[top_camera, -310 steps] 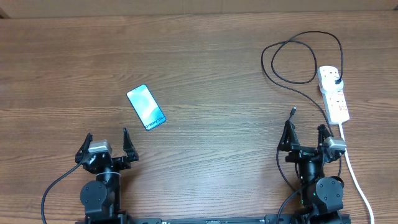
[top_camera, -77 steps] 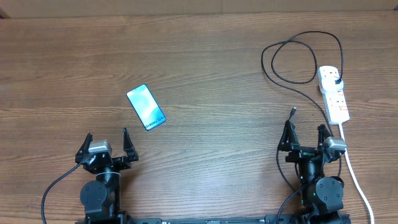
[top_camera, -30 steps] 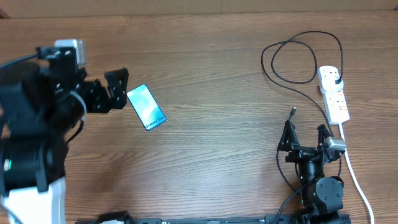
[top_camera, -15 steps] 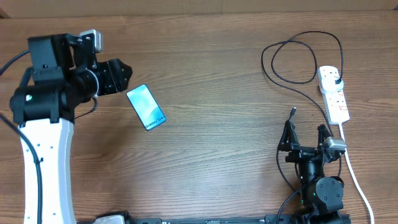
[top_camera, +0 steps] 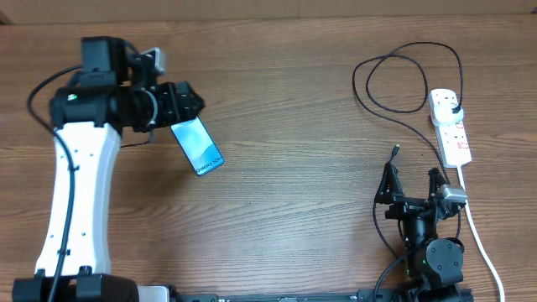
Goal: Plug charger to phone and switch on socket
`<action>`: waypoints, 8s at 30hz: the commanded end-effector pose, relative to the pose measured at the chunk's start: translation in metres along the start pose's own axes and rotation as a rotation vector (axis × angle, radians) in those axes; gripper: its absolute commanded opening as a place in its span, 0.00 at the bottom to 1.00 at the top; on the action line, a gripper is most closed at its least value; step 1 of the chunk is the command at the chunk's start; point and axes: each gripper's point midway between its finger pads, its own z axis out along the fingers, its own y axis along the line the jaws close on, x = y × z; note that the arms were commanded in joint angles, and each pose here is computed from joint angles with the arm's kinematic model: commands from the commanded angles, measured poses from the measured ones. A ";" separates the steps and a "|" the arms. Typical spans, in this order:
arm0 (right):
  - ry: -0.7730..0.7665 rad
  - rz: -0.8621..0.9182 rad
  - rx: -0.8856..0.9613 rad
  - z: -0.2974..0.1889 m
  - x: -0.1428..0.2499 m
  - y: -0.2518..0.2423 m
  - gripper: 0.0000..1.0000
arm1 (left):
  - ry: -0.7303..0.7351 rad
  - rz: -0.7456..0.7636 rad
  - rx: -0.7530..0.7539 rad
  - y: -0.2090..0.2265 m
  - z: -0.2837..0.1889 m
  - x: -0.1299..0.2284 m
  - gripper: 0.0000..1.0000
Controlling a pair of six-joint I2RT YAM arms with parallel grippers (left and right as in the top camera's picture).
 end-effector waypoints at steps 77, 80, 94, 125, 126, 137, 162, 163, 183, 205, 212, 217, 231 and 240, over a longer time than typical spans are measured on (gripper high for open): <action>0.001 -0.004 0.008 0.000 0.003 -0.001 1.00 | 0.130 -0.246 -0.599 0.129 0.119 0.006 0.99; 0.001 -0.004 0.007 0.000 0.003 -0.001 1.00 | 0.130 -0.246 -0.600 0.130 0.119 0.006 0.99; 0.001 -0.004 0.007 0.000 0.003 -0.001 1.00 | 0.130 -0.246 -0.599 0.129 0.119 0.006 1.00; 0.001 -0.004 0.007 0.000 0.003 -0.001 1.00 | 0.130 -0.246 -0.600 0.130 0.119 0.006 1.00; 0.001 -0.004 0.008 0.000 0.003 -0.001 1.00 | 0.130 -0.246 -0.600 0.130 0.119 0.006 1.00; 0.001 -0.004 0.007 0.000 0.003 -0.001 1.00 | 0.102 -0.239 -0.614 0.132 0.118 0.000 1.00; 0.001 -0.004 0.008 0.000 0.003 -0.001 1.00 | -0.022 -0.238 -0.650 0.140 0.118 -0.025 1.00; 0.001 -0.004 0.007 0.000 0.003 -0.001 1.00 | -0.020 -0.238 -0.651 0.140 0.118 -0.025 0.99; 0.001 -0.004 0.007 0.000 0.003 -0.001 1.00 | -0.077 -0.230 -0.677 0.144 0.116 -0.036 1.00; 0.001 -0.004 0.007 0.000 0.003 -0.001 1.00 | 0.008 -0.225 -0.527 0.147 0.176 0.021 1.00; 0.001 -0.004 0.008 0.000 0.003 -0.001 1.00 | 0.082 -0.234 -0.452 0.132 0.183 0.037 1.00; 0.001 -0.004 0.007 0.000 0.003 -0.001 1.00 | 0.142 -0.217 -0.462 0.127 0.188 0.058 1.00; 0.001 -0.004 0.007 0.000 0.003 -0.001 1.00 | 0.178 -0.191 -0.495 0.129 0.194 0.080 0.99; 0.001 -0.004 0.007 0.000 0.003 -0.001 1.00 | 0.177 -0.190 -0.497 0.129 0.194 0.080 0.99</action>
